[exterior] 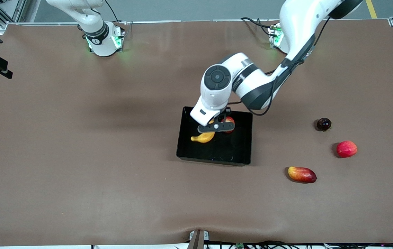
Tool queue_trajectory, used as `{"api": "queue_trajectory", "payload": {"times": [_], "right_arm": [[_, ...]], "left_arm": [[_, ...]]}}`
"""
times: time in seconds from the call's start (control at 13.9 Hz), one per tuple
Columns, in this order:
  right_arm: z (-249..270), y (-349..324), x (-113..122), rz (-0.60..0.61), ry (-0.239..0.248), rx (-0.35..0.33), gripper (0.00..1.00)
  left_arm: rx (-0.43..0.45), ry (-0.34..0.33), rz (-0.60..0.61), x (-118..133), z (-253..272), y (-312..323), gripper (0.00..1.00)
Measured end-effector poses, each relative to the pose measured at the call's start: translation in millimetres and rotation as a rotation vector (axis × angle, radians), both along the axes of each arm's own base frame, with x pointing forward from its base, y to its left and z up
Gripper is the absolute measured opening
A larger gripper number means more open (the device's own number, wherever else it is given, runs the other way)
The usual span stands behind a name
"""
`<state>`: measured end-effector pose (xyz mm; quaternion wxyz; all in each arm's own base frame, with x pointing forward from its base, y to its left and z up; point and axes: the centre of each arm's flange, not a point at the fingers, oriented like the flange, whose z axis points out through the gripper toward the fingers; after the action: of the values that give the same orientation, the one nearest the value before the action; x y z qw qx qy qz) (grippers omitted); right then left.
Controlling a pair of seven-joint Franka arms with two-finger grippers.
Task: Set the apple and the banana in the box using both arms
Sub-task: 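Lift the banana and carry it over the box with the left gripper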
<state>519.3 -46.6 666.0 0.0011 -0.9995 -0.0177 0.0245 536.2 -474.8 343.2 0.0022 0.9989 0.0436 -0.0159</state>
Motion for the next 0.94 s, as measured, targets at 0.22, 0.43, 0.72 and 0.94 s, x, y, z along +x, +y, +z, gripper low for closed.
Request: {"api": "queue_trajectory", "payload": {"times": [0.22,0.43,0.72,0.94], "right_arm": [[0,0,0,0.0,0.0,0.0,1.0],[0,0,0,0.0,0.0,0.0,1.0],[0,0,0,0.0,0.0,0.0,1.0],[0,0,0,0.0,0.0,0.0,1.0]], "left_arm": [[0.047,-0.015,-0.012,-2,-31,-11,0.33],[0.065,-0.002,-0.06,-3,-48,-12,0.33],[0.077,0.019,-0.097,1,-67,-7,0.33],[0.085,0.036,-0.098,1,-80,-7,0.33]]}}
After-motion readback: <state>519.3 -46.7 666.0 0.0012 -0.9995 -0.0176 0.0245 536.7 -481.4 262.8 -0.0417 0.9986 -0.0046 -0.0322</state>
